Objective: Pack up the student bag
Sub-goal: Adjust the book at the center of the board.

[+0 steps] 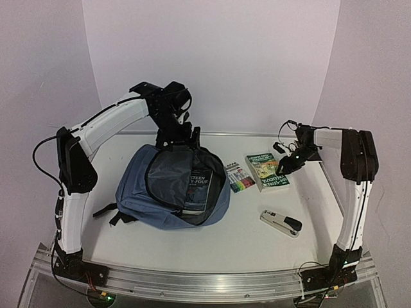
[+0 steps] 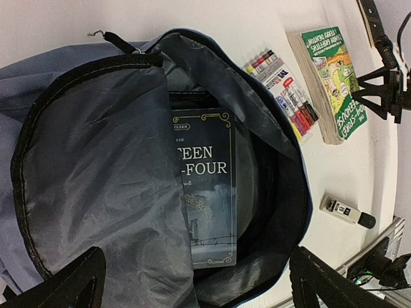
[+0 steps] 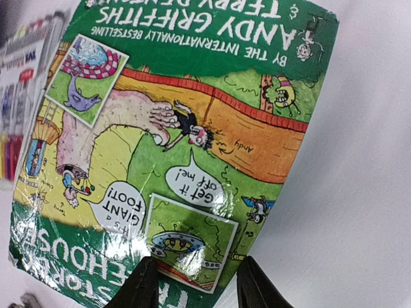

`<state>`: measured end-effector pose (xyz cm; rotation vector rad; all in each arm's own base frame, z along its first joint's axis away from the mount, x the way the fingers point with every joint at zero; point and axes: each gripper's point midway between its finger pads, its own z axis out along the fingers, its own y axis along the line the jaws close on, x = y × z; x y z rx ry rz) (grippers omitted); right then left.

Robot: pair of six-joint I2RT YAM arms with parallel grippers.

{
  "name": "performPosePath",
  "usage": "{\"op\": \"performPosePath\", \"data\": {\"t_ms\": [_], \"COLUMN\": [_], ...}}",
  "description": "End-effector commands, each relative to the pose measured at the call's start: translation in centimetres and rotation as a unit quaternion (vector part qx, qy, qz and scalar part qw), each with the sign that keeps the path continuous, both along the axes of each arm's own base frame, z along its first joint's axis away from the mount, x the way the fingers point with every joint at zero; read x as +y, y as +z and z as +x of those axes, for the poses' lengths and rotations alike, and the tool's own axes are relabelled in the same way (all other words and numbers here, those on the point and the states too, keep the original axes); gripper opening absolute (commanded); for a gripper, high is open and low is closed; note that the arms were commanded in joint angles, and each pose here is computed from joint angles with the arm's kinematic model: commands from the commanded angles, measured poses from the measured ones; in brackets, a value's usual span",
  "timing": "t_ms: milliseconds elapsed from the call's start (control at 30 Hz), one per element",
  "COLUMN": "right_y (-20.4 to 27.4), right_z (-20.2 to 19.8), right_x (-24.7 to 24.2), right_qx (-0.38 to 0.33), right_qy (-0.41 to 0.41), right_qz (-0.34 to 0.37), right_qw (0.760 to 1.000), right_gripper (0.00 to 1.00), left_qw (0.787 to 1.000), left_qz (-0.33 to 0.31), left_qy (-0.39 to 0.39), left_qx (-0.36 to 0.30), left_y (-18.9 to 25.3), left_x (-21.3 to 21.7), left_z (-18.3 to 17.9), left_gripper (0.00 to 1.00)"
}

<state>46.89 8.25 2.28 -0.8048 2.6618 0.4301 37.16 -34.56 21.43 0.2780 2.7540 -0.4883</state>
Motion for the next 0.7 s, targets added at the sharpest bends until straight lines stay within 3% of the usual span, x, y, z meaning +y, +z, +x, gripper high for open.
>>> {"op": "performPosePath", "data": {"t_ms": [0, 100, 200, 367, 667], "right_y": [-1.1, 4.2, 7.7, 7.5, 5.0], "right_z": [-1.9, 0.0, -0.7, -2.7, -2.2], "right_x": [-3.1, -1.3, 1.7, 5.7, 9.3], "right_qx": [0.038, 0.001, -0.012, -0.009, -0.007], "right_qy": [0.013, -0.033, -0.037, -0.030, -0.046], "right_qz": [-0.094, -0.043, -0.015, -0.048, -0.068], "right_qw": [0.995, 0.999, 0.999, 0.998, 0.997], "right_gripper": [0.56, 0.76, 0.83, 0.82, 0.78], "left_qw": [0.999, 0.999, 0.999, 0.999, 0.999], "left_qz": [-0.015, -0.009, -0.004, 0.000, 0.007], "left_qy": [-0.006, -0.004, 0.000, 0.008, 0.020], "left_qx": [-0.030, -0.035, -0.039, -0.044, -0.040], "left_y": [2.6, 2.8, 2.9, 2.9, 2.8], "left_x": [0.3, 0.6, 0.9, 1.1, 1.8], "left_z": [-0.2, -0.1, 0.0, 0.2, -0.2], "left_gripper": [1.00, 1.00, 1.00, 1.00, 1.00]}}
